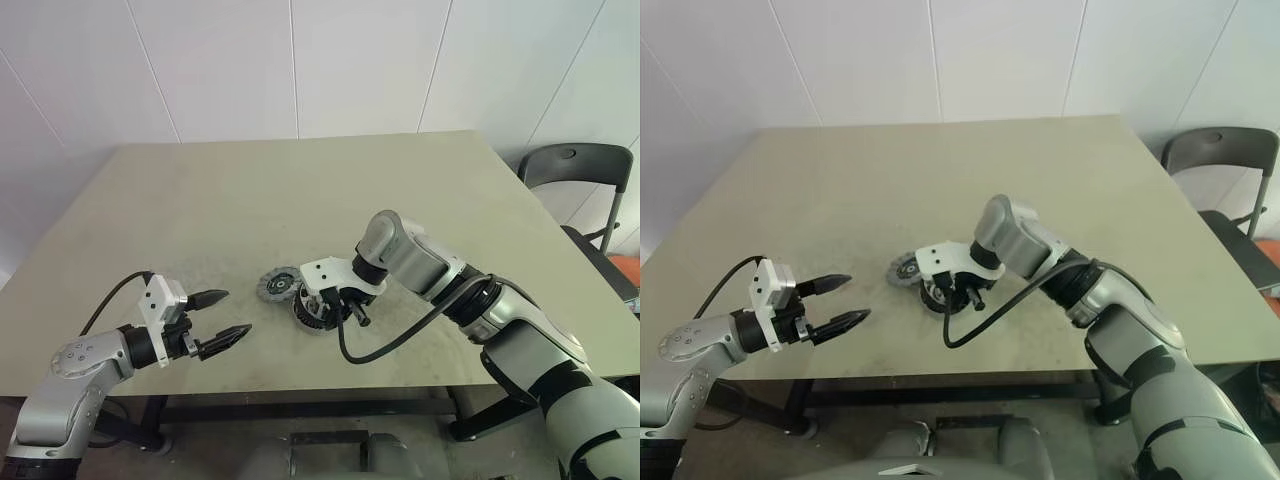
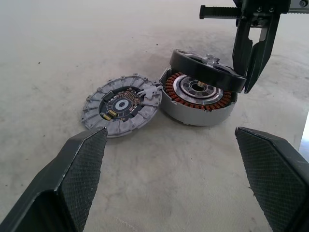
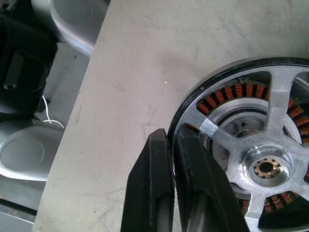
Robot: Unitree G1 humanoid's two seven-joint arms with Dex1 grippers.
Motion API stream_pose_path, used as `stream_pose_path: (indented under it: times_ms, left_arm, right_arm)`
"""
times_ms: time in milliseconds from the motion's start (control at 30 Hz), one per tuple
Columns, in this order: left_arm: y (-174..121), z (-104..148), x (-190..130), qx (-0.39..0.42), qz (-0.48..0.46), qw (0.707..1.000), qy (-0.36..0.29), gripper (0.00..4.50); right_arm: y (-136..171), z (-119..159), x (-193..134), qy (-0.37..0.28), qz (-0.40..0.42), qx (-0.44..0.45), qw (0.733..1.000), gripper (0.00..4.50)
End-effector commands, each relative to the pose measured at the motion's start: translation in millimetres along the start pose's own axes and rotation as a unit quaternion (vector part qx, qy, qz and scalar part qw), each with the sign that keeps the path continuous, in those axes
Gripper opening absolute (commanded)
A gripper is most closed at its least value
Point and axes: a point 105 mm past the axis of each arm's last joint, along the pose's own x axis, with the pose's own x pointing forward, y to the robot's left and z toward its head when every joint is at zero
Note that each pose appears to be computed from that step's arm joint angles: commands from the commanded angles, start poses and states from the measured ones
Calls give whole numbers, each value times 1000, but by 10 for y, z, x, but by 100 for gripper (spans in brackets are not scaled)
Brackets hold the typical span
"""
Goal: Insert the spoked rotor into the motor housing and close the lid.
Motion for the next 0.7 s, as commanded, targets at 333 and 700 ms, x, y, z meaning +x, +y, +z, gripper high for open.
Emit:
stream_pose_path:
  times_ms: [333, 700]
  left_arm:
    - [29, 68, -6, 30, 0, 1000, -4, 450]
    - [46, 36, -23, 32, 16, 999, -4, 450]
  right_arm:
    - [38, 352, -395, -35, -20, -48, 998, 446]
    - [-327, 197, -496, -240, -175, 48, 954, 446]
